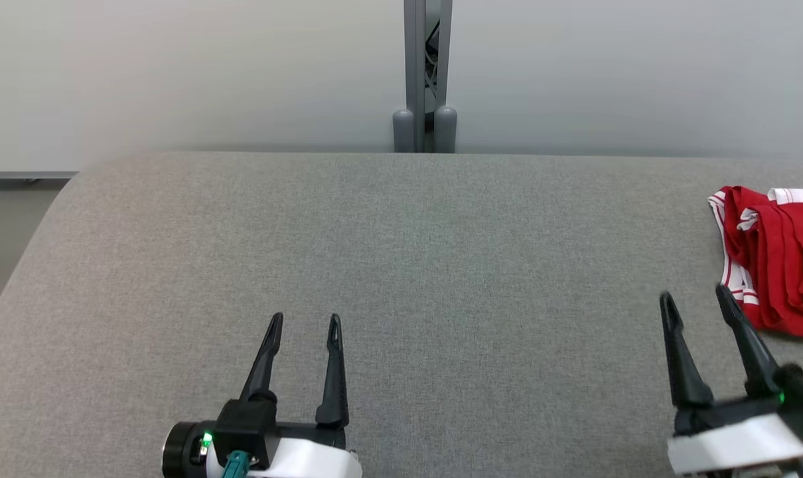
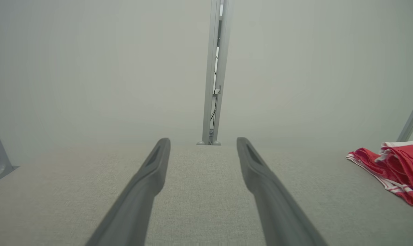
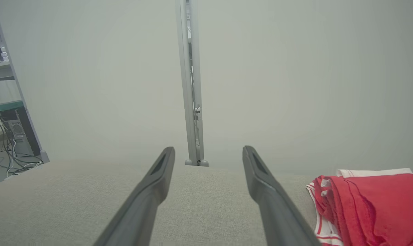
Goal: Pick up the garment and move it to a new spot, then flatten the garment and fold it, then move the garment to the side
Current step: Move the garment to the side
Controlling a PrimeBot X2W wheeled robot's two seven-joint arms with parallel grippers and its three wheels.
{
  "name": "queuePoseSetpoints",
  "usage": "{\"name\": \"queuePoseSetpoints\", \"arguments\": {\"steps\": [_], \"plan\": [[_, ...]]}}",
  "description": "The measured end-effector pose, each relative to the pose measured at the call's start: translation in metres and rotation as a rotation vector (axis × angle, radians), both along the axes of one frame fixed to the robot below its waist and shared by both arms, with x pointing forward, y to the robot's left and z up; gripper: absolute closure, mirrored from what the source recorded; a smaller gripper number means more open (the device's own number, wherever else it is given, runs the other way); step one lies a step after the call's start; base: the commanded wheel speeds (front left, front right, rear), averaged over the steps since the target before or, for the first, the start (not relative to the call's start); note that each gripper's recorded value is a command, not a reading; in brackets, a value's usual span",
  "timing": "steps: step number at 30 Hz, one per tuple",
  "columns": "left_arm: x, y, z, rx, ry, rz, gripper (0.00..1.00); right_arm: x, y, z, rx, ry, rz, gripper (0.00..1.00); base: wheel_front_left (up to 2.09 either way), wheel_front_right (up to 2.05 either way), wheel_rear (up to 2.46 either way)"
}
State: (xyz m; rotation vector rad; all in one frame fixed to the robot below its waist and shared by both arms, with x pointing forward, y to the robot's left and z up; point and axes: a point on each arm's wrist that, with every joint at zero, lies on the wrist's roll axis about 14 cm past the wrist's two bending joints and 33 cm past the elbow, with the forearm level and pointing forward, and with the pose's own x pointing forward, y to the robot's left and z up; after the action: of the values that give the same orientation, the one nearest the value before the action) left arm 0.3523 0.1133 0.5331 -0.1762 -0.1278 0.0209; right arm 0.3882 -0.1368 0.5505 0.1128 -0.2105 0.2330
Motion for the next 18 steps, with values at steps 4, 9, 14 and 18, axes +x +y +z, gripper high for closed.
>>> {"name": "queuePoseSetpoints", "arguments": {"steps": [4,9,14,18], "plan": [[-0.008,0.004,-0.002,0.015,-0.001,0.0,0.0,-0.02,-0.012,-0.017,-0.011,0.05,-0.038,0.0,0.0,0.0,0.0],[-0.013,0.004,-0.001,0.036,-0.012,-0.021,0.0,-0.032,-0.015,-0.026,-0.021,0.073,-0.053,0.0,0.0,0.0,0.0],[-0.018,0.004,-0.004,0.044,-0.008,-0.036,0.0,-0.04,-0.012,-0.028,-0.015,0.083,-0.054,0.0,0.0,0.0,0.0],[-0.021,0.004,-0.005,0.04,-0.008,-0.044,0.0,-0.043,-0.012,-0.03,-0.012,0.087,-0.054,0.0,0.0,0.0,0.0]]}}
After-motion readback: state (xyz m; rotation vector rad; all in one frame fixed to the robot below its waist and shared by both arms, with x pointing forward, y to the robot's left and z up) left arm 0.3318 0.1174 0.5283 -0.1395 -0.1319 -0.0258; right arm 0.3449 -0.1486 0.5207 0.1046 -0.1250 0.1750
